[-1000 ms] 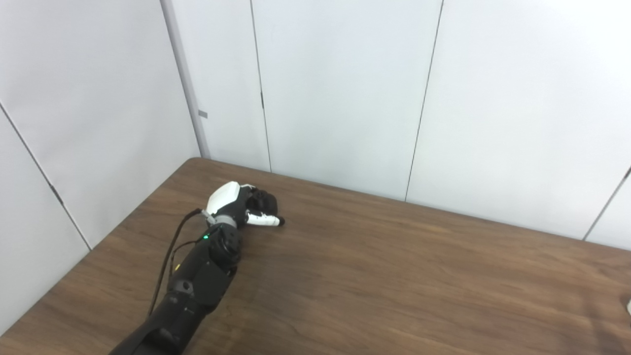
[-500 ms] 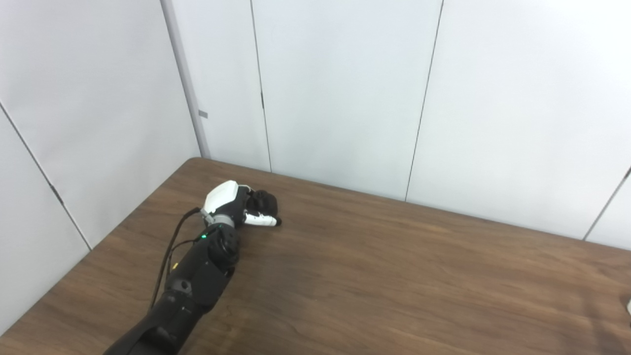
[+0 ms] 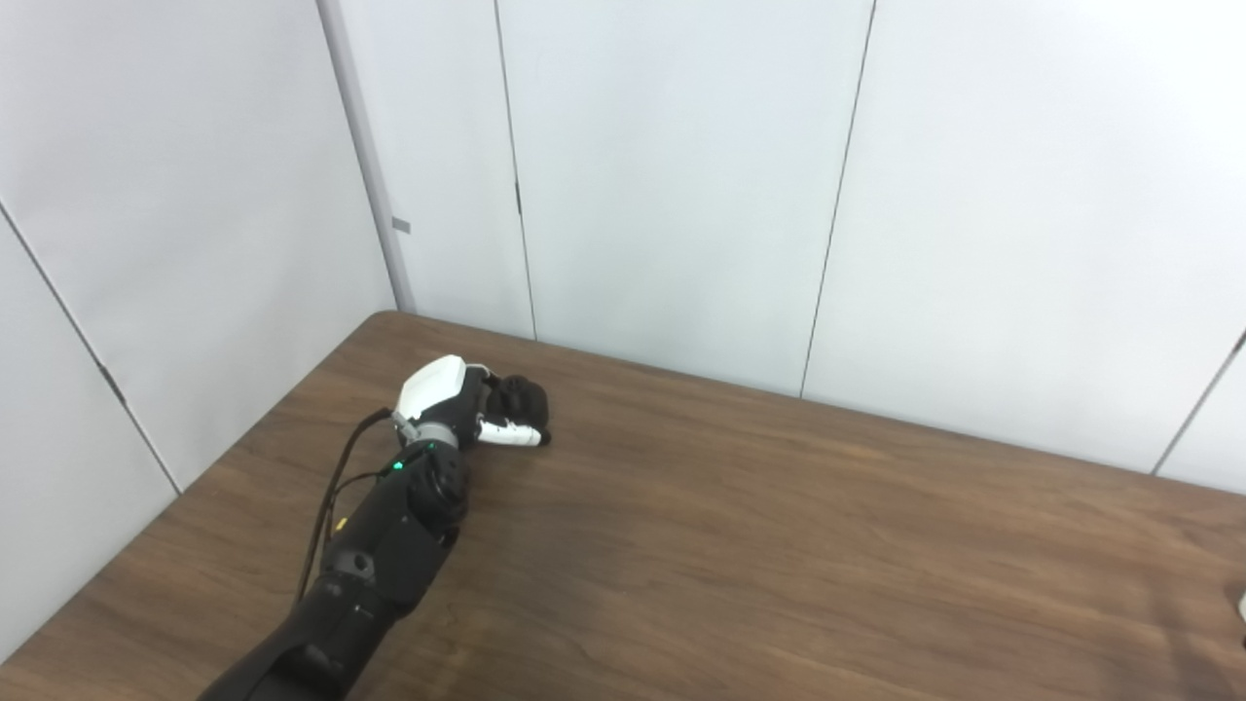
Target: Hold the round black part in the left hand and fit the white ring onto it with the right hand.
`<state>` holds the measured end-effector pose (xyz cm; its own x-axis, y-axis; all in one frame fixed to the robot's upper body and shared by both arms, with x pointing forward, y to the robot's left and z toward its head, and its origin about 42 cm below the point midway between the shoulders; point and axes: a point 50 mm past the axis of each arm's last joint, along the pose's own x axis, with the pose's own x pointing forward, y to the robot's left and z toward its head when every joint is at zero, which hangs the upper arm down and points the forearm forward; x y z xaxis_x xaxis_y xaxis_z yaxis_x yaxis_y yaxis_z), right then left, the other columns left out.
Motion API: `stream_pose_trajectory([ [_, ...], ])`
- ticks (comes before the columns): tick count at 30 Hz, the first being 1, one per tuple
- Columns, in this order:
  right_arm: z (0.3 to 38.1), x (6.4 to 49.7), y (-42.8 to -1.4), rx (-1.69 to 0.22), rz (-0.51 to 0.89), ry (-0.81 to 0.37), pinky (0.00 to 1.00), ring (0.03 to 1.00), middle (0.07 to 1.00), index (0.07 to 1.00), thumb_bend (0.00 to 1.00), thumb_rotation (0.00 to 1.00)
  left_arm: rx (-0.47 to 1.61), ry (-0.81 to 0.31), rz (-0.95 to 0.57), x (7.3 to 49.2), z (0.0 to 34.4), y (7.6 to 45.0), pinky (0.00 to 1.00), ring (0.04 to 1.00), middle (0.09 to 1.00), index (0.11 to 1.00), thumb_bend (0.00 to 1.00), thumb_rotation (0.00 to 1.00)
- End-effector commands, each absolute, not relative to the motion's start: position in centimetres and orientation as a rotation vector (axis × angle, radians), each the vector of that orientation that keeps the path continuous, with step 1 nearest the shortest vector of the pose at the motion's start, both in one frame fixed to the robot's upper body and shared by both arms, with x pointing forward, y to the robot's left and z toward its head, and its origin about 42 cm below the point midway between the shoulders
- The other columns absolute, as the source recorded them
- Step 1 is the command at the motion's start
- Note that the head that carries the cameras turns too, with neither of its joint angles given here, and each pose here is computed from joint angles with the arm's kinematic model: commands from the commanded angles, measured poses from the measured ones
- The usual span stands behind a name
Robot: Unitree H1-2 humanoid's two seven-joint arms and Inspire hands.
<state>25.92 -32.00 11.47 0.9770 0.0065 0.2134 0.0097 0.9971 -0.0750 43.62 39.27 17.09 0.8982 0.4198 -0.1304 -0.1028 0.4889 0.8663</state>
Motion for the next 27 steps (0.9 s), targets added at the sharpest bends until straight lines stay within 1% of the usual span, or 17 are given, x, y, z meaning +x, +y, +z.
stream_pose_trajectory([
  [1, 6.97, 22.70, -30.26, -0.001, -0.010, -0.066, 1.00, 0.949, 0.953, 1.000, 0.44, 1.00, 1.056, 0.267, 0.391, 44.64, 20.52, 40.16, 1.00, 0.981, 0.911, 0.726, 0.89, 0.29],
  [6, 6.97, 22.61, -30.27, -0.002, -0.012, -0.060, 1.00, 0.946, 0.954, 1.000, 0.45, 1.00, 1.065, 0.256, 0.393, 44.67, 20.45, 40.13, 1.00, 0.973, 0.900, 0.692, 0.86, 0.24],
  [9, 6.92, 22.63, -30.31, 0.003, -0.015, -0.057, 1.00, 0.944, 0.950, 1.000, 0.45, 1.00, 1.062, 0.239, 0.391, 44.65, 20.28, 40.15, 1.00, 0.961, 0.878, 0.634, 0.81, 0.19],
  [10, 6.90, 22.64, -30.33, 0.002, -0.015, -0.056, 1.00, 0.946, 0.950, 1.000, 0.45, 1.00, 1.054, 0.234, 0.391, 44.64, 20.24, 40.15, 1.00, 0.960, 0.861, 0.549, 0.64, 0.11],
  [11, 6.88, 22.65, -30.35, 0.001, -0.014, -0.056, 1.00, 0.947, 0.950, 1.000, 0.46, 1.00, 1.044, 0.227, 0.391, 44.61, 20.21, 40.14, 1.00, 0.960, 0.855, 0.521, 0.58, 0.09],
  [13, 6.88, 22.64, -30.34, -0.001, -0.014, -0.056, 1.00, 0.940, 0.950, 1.000, 0.45, 1.00, 1.022, 0.209, 0.391, 44.46, 20.20, 40.08, 1.00, 0.950, 0.836, 0.493, 0.54, 0.06],
  [23, 6.85, 22.63, -30.24, -0.007, -0.014, -0.054, 1.00, 0.942, 0.950, 1.000, 0.48, 1.00, 1.005, 0.181, 0.387, 44.34, 20.13, 39.58, 1.00, 0.913, 0.801, 0.483, 0.52, 0.05],
  [27, 6.93, 22.65, -30.12, -0.010, -0.014, -0.051, 1.00, 0.937, 0.948, 1.000, 0.47, 1.00, 1.020, 0.174, 0.389, 44.32, 20.15, 39.50, 1.00, 0.911, 0.798, 0.484, 0.52, 0.05],
])
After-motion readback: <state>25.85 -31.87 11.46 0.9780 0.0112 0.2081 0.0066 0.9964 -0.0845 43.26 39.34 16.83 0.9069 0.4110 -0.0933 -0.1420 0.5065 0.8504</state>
